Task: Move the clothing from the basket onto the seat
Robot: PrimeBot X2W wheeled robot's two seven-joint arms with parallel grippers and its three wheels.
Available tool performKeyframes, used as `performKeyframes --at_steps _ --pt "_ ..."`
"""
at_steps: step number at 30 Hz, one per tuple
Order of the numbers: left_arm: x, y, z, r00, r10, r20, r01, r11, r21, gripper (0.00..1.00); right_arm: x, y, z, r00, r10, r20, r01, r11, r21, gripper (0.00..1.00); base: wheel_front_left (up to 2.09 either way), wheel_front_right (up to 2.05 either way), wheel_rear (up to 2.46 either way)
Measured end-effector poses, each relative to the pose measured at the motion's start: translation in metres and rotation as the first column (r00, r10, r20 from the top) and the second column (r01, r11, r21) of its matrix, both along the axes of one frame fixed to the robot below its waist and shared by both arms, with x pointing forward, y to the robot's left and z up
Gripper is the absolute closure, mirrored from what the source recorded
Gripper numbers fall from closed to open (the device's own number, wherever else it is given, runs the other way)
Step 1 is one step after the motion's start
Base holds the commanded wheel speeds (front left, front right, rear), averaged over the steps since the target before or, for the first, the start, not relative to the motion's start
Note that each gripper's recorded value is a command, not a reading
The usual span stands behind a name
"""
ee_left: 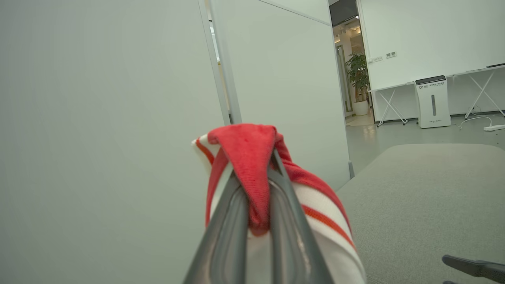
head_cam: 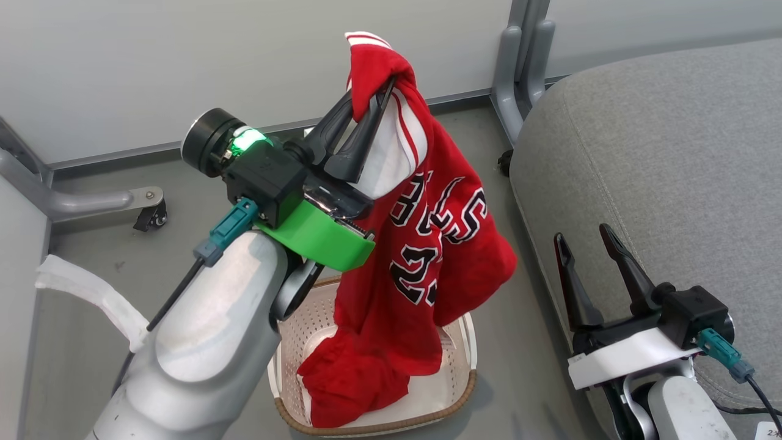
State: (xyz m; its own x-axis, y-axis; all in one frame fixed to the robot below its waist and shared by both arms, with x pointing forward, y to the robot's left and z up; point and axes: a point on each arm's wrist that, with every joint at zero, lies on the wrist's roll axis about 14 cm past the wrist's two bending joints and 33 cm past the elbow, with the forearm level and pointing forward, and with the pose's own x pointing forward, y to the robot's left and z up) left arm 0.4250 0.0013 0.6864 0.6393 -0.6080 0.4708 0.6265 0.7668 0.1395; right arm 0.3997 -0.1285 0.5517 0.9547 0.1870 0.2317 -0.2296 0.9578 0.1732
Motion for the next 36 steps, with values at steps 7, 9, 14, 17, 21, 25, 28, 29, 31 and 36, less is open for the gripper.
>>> performKeyframes --at_steps 7,9,14,17,21,25,28,29,31,36 --pt "-0.002 -0.001 -0.003 1.0 -0.004 -0.007 0.004 1.0 0.001 1.0 -0.001 0.005 0.009 1.0 0.014 0.028 -0.014 1.0 -0.005 0.0 0.0 0.0 0.0" --pt "-0.002 -0.002 -0.006 1.0 -0.007 -0.016 0.007 1.0 0.004 1.0 -0.001 0.008 0.014 0.999 0.025 0.044 -0.024 1.0 -0.006 0.0 0.0 0.0 0.0" --pt "0.0 -0.006 -0.013 0.999 -0.015 -0.037 0.015 1.0 0.006 1.0 -0.002 0.034 0.036 0.988 0.101 0.114 -0.098 0.995 -0.025 0.0 0.0 0.0 0.0" --pt "0.003 -0.007 -0.018 0.999 -0.015 -0.05 0.015 1.0 0.01 1.0 -0.003 0.054 0.046 0.976 0.159 0.147 -0.154 0.987 -0.045 0.0 0.0 0.0 0.0" --pt "0.005 -0.01 -0.022 0.998 -0.021 -0.063 0.021 1.0 0.008 1.0 0.0 0.078 0.054 0.957 0.233 0.174 -0.222 0.972 -0.08 0.0 0.0 0.0 0.0" --pt "0.006 -0.014 -0.021 0.998 -0.031 -0.062 0.031 1.0 0.001 1.0 0.005 0.098 0.055 0.94 0.293 0.176 -0.276 0.954 -0.114 0.0 0.0 0.0 0.0" --pt "0.005 -0.017 -0.021 0.997 -0.041 -0.063 0.041 0.999 -0.005 1.0 0.01 0.112 0.055 0.927 0.333 0.171 -0.314 0.94 -0.132 0.0 0.0 0.0 0.0" --pt "0.005 -0.018 -0.021 0.997 -0.044 -0.061 0.044 0.999 -0.005 1.0 0.012 0.116 0.053 0.923 0.346 0.166 -0.325 0.935 -0.14 0.0 0.0 0.0 0.0" --pt "0.003 -0.021 -0.02 0.997 -0.056 -0.06 0.055 0.998 -0.01 1.0 0.017 0.123 0.05 0.918 0.365 0.153 -0.344 0.927 -0.15 0.0 0.0 0.0 0.0" --pt "-0.003 -0.029 -0.019 0.995 -0.081 -0.058 0.079 0.997 -0.025 1.0 0.029 0.13 0.041 0.916 0.383 0.119 -0.361 0.916 -0.175 0.0 0.0 0.0 0.0"
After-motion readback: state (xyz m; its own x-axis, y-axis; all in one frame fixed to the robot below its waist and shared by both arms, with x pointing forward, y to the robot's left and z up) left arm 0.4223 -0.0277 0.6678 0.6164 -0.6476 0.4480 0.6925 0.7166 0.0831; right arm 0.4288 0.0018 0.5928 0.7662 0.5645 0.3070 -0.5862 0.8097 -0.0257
